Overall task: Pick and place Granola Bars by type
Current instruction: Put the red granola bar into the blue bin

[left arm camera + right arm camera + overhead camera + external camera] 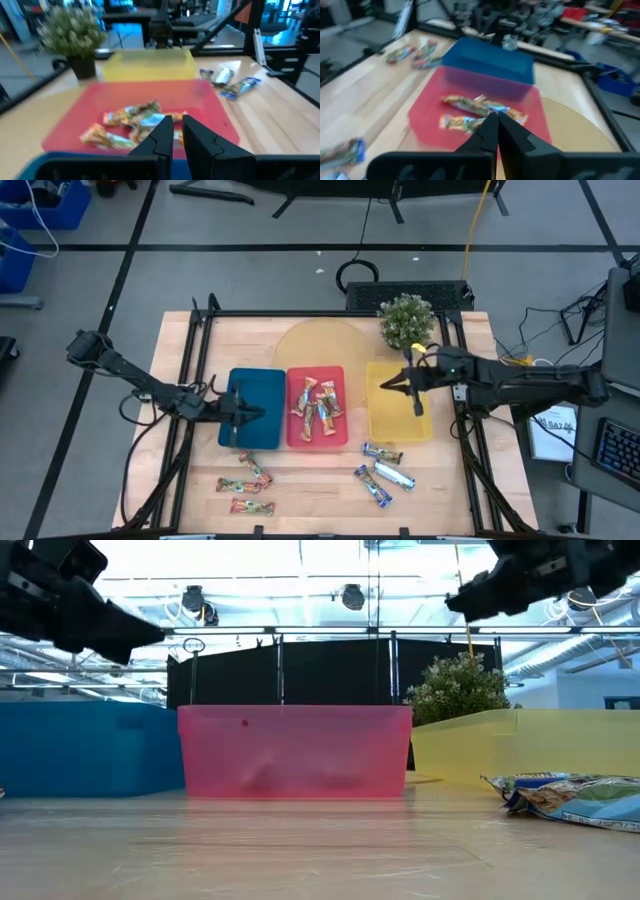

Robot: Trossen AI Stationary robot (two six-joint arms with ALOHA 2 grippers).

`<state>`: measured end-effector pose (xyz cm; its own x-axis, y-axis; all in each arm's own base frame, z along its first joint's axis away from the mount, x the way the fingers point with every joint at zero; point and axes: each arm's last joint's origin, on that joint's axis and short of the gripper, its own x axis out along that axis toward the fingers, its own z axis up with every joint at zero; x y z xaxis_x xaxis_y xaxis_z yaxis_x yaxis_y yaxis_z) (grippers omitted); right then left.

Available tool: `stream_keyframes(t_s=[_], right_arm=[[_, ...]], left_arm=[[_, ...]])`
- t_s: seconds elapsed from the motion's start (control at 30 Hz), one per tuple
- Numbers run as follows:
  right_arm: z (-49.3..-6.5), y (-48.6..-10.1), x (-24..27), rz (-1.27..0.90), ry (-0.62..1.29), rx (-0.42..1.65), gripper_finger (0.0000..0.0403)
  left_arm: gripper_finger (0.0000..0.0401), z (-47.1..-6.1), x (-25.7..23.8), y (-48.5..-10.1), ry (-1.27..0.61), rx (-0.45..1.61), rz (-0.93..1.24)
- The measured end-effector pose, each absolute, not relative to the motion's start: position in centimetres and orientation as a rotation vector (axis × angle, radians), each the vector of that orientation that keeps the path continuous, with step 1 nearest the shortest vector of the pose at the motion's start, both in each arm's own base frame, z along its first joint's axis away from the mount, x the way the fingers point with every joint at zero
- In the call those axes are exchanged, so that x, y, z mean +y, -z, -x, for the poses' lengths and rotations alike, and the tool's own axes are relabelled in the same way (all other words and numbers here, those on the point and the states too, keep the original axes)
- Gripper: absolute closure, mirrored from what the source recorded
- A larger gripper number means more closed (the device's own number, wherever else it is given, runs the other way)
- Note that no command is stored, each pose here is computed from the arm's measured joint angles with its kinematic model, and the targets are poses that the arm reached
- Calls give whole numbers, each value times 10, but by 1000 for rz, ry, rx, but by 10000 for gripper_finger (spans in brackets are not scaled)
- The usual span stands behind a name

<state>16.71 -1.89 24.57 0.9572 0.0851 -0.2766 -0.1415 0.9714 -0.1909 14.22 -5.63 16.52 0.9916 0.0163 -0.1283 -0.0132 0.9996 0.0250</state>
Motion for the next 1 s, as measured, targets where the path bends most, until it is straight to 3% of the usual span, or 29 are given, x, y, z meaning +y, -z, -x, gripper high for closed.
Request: stream_keyframes(t_s=[0.13, 0.33, 0.6, 0.77, 1.0], right_arm=[[-160, -228, -15, 191, -113, 238, 402], [-149, -203, -7, 330, -241, 65, 402], [-141, -207, -12, 71, 8, -118, 402], [-141, -202, -12, 49, 7, -70, 402], [-139, -211, -12, -44, -23, -154, 402]], left_arm=[[354, -143, -56, -170, -31, 81, -49], [354, -143, -56, -170, -36, 79, -41], [354, -143, -55, -170, -49, 82, -11], [354, -143, -53, -170, -120, 78, 11], [355, -143, -50, -170, -203, 61, 108]])
